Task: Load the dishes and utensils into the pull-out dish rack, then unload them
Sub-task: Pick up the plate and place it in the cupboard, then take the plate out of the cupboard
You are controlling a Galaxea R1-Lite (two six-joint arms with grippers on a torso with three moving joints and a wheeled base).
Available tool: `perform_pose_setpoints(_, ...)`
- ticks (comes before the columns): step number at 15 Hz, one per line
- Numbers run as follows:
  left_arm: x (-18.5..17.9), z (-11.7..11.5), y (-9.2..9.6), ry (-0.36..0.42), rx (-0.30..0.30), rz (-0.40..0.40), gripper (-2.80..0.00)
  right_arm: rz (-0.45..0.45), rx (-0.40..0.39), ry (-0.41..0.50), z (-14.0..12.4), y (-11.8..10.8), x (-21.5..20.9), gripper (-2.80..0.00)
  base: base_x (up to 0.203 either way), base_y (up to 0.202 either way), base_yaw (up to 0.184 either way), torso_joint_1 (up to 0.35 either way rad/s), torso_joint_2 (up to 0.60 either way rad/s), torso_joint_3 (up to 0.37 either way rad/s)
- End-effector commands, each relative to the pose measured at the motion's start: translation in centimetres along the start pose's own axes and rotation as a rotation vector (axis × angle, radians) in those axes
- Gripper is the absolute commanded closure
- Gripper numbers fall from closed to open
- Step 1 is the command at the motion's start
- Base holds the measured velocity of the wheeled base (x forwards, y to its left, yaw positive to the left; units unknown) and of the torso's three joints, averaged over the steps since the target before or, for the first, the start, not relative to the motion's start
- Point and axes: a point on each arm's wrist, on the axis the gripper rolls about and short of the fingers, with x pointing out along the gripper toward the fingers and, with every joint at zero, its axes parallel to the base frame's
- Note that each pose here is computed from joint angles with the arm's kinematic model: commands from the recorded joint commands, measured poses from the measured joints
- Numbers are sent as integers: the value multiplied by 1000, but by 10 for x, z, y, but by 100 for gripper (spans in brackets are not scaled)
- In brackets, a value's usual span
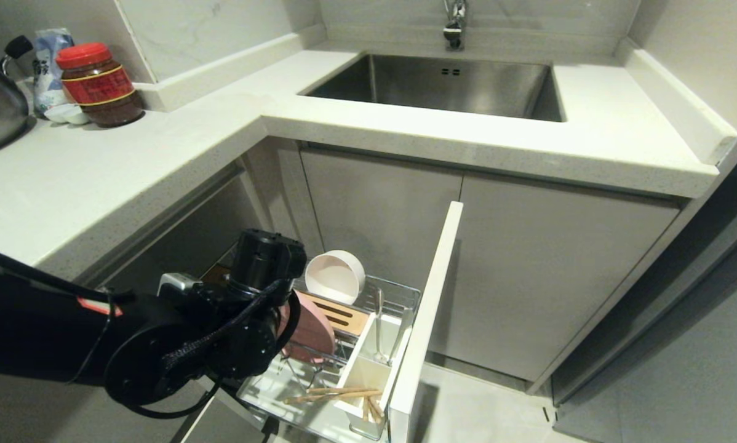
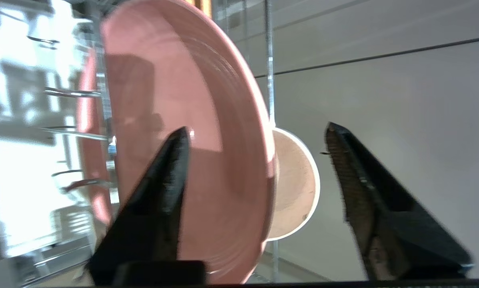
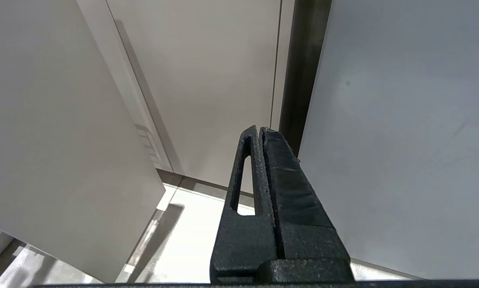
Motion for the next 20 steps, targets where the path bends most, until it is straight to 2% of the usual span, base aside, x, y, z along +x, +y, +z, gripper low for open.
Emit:
perform_pose_setpoints(1, -17, 13, -7, 10, -17, -18, -280, 0, 0, 27, -7, 0, 2, 0, 0, 0, 0, 0, 0, 0)
perform_pose_setpoints(3, -40, 28, -14, 40, -19, -44, -280, 0, 0, 25, -7, 0, 2, 0, 0, 0, 0, 0, 0, 0)
perform_pose_setpoints(4, -54, 36, -19, 60, -28, -69, 0, 0, 0, 26, -7, 0, 2, 0, 0, 0, 0, 0, 0, 0)
perform_pose_setpoints(8, -110, 77, -40, 138, -17, -158, 0, 0, 0, 26, -7, 0, 2, 0, 0, 0, 0, 0, 0, 0)
perform_pose_setpoints(12, -160, 151, -78, 99, -22, -355, 0, 0, 0, 25, -7, 0, 1, 0, 0, 0, 0, 0, 0, 0)
perform_pose_setpoints(14, -183, 192, -95, 16, 44, -450, 0, 0, 0, 26, -7, 0, 2, 0, 0, 0, 0, 0, 0, 0)
perform_pose_setpoints(15, -193, 218, -98, -62, 68, -476, 0, 0, 0, 26, -7, 0, 2, 0, 0, 0, 0, 0, 0, 0)
perform_pose_setpoints(16, -202, 239, -96, -128, 104, -498, 0, 0, 0, 26, -7, 0, 2, 0, 0, 0, 0, 0, 0, 0)
perform_pose_setpoints(18, -225, 275, -82, -212, 189, -575, 0, 0, 0, 26, -7, 0, 2, 0, 0, 0, 0, 0, 0, 0)
perform_pose_setpoints(20, -249, 299, -64, -318, 322, -640, 0, 0, 0, 26, -7, 0, 2, 0, 0, 0, 0, 0, 0, 0)
